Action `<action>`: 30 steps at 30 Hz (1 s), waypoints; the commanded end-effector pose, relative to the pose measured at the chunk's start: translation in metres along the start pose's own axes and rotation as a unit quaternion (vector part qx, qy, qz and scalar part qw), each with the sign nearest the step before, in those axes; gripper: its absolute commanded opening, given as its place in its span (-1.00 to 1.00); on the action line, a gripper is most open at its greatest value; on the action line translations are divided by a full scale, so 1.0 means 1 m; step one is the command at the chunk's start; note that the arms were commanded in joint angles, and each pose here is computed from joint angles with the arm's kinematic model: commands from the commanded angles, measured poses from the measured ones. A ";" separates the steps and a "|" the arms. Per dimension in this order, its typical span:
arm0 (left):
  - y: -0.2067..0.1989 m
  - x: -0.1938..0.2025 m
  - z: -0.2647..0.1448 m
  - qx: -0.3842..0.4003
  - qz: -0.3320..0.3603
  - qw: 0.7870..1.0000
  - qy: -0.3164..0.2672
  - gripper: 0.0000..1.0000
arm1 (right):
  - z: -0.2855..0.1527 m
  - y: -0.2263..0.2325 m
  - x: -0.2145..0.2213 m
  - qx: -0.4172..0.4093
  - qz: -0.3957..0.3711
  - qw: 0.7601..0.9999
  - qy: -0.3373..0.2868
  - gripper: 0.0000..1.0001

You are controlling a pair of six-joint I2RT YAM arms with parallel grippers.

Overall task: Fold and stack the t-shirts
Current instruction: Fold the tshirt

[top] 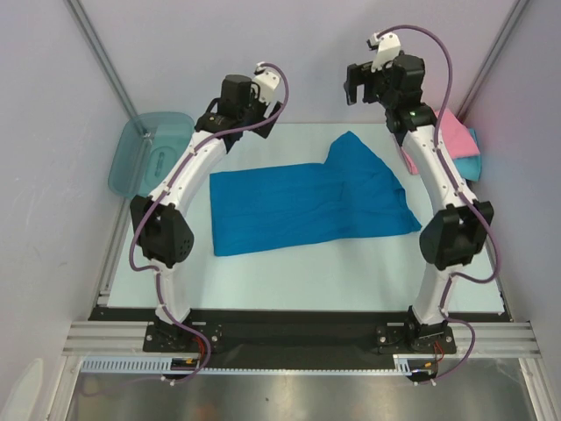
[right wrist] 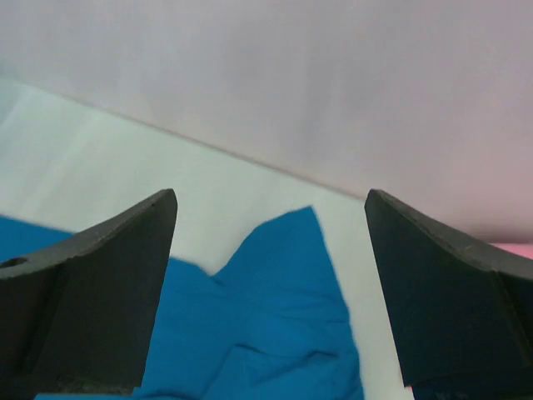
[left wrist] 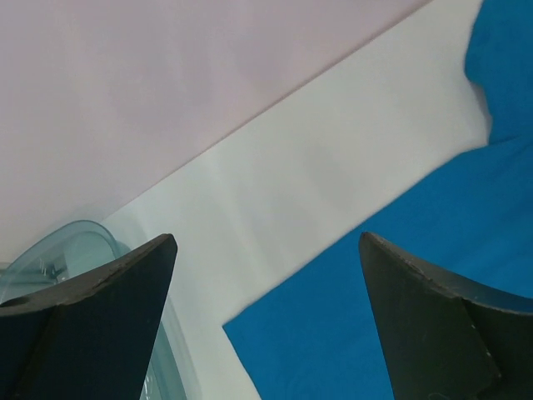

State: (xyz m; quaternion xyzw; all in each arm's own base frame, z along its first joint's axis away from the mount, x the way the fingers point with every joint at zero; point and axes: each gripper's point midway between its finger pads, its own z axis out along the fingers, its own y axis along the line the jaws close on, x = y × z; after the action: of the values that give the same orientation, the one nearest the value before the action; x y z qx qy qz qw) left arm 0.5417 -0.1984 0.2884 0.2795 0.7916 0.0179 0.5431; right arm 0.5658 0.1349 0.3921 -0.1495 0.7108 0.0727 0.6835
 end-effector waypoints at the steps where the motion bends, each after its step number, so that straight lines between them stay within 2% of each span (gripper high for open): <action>1: -0.010 -0.002 -0.006 0.034 0.015 0.999 0.010 0.92 | 0.001 0.006 0.129 -0.034 0.086 0.971 0.219 1.00; 2: -0.014 0.003 -0.005 0.046 0.026 0.998 0.016 0.85 | -0.005 0.004 0.145 -0.034 0.089 0.962 0.256 0.99; 5: -0.020 0.016 -0.007 0.053 0.018 0.998 0.033 0.62 | -0.011 -0.009 0.183 -0.037 0.053 0.954 0.293 0.99; 7: -0.026 0.029 -0.007 0.062 0.021 0.997 0.049 0.66 | -0.012 -0.011 0.198 -0.045 0.032 0.948 0.315 0.99; 8: -0.031 0.031 -0.009 0.077 0.029 0.995 0.050 0.91 | -0.018 -0.007 0.222 -0.053 0.041 0.933 0.354 1.00; 9: -0.034 0.036 -0.008 0.085 0.035 0.994 0.057 0.97 | -0.018 -0.006 0.221 -0.061 0.045 0.930 0.358 0.99; 12: -0.037 0.047 -0.012 0.094 0.048 0.992 0.076 1.00 | -0.030 0.011 0.239 -0.108 0.045 0.912 0.394 1.00; 16: -0.037 0.063 -0.014 0.092 0.063 0.989 0.095 0.99 | -0.044 0.042 0.250 -0.171 0.008 0.888 0.426 0.99; 18: -0.034 0.073 -0.011 0.081 0.071 0.988 0.109 1.00 | -0.057 0.054 0.267 -0.201 -0.013 0.865 0.460 0.93; 22: -0.036 0.091 -0.009 0.079 0.070 0.986 0.131 0.99 | -0.068 0.070 0.287 -0.223 -0.017 0.841 0.493 0.85; 25: -0.036 0.090 -0.011 0.079 0.069 0.986 0.129 1.00 | -0.070 0.074 0.297 -0.225 -0.012 0.834 0.504 0.79; 30: -0.035 0.082 -0.015 0.080 0.069 0.987 0.118 0.99 | -0.062 0.071 0.310 -0.213 -0.012 0.836 0.505 0.61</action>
State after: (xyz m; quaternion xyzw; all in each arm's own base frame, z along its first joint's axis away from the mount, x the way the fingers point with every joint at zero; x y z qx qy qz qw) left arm 0.4926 -0.1847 0.1799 0.3719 0.8457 0.0225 0.3822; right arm 0.4732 0.1544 0.0819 -0.3194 0.9209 0.1338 0.1788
